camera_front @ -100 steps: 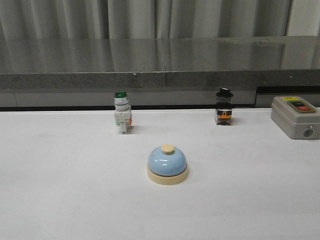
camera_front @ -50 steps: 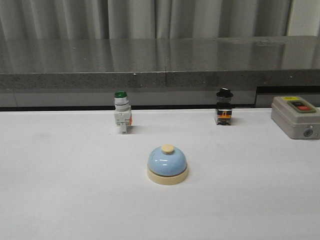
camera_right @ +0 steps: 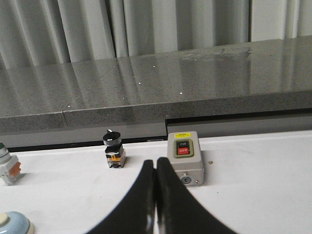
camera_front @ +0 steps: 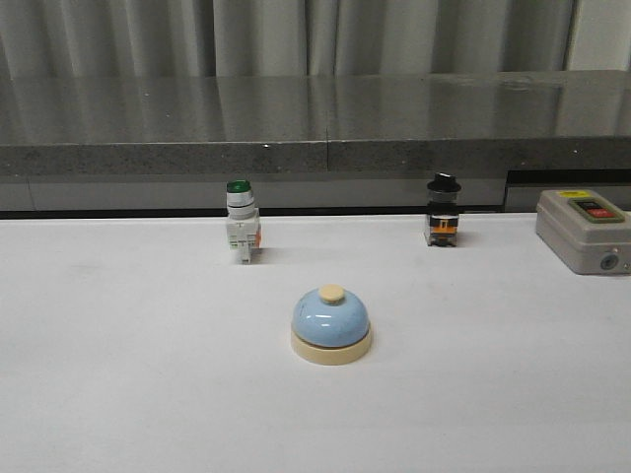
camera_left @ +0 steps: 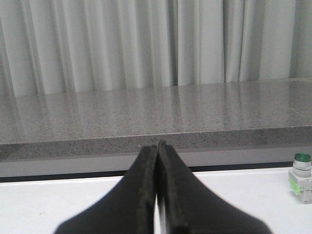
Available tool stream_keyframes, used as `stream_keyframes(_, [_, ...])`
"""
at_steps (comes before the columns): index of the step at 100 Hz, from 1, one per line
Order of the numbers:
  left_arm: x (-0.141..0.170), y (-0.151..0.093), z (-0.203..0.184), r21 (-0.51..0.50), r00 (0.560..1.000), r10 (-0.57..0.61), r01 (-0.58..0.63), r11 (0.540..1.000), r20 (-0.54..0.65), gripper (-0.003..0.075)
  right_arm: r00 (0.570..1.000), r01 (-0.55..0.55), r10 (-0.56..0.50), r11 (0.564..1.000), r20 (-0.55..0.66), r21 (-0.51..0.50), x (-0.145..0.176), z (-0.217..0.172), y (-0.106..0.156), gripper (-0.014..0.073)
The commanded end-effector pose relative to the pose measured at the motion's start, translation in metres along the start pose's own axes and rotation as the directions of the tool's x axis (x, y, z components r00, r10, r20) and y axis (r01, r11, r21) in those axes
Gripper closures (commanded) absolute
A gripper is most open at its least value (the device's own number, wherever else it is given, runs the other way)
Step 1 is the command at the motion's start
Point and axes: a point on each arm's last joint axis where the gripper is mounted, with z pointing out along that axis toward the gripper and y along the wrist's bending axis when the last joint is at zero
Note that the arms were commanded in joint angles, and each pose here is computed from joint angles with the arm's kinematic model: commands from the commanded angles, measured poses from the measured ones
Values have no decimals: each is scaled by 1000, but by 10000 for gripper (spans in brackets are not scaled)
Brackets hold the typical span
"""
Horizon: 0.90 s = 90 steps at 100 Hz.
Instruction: Place and press bell with both arms
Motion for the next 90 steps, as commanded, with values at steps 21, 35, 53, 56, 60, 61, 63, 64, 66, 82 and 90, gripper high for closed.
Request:
stream_keyframes(21, [10,-1,-2,1,998,-20,20,1000,56,741,990,-34,37,999,-139,25,-65,21,11,659])
stream_keyframes(35, [10,-1,-2,1,998,-20,20,1000,56,741,954,-28,42,998,-298,50,-82,43,14,659])
stream_keyframes(53, [10,-1,-2,1,998,-20,20,1000,56,741,887,-18,52,997,-459,79,-91,82,15,659])
stream_keyframes(56, [10,-1,-2,1,998,-20,20,1000,56,741,874,-16,54,996,-482,83,-91,90,15,659])
stream_keyframes(60, [10,-1,-2,1,998,-20,20,1000,56,741,865,-15,56,996,-498,86,-91,96,15,659])
stream_keyframes(61, [10,-1,-2,1,998,-20,20,1000,56,741,863,-14,56,996,-503,87,-91,97,15,659])
stream_keyframes(63, [10,-1,-2,1,998,-20,20,1000,56,741,853,-13,57,996,-519,89,-90,103,15,659])
stream_keyframes(64, [10,-1,-2,1,998,-20,20,1000,56,741,850,-12,58,996,-524,90,-89,104,15,659])
stream_keyframes(66, [10,-1,-2,1,998,-20,20,1000,56,741,846,-12,57,996,-530,89,-89,107,15,659])
stream_keyframes(82, [10,-1,-2,1,998,-20,20,1000,56,741,771,-4,55,997,-634,81,-73,141,18,659])
stream_keyframes(90, [10,-1,-2,1,998,-20,20,1000,56,741,730,2,39,998,-683,58,-63,156,24,659])
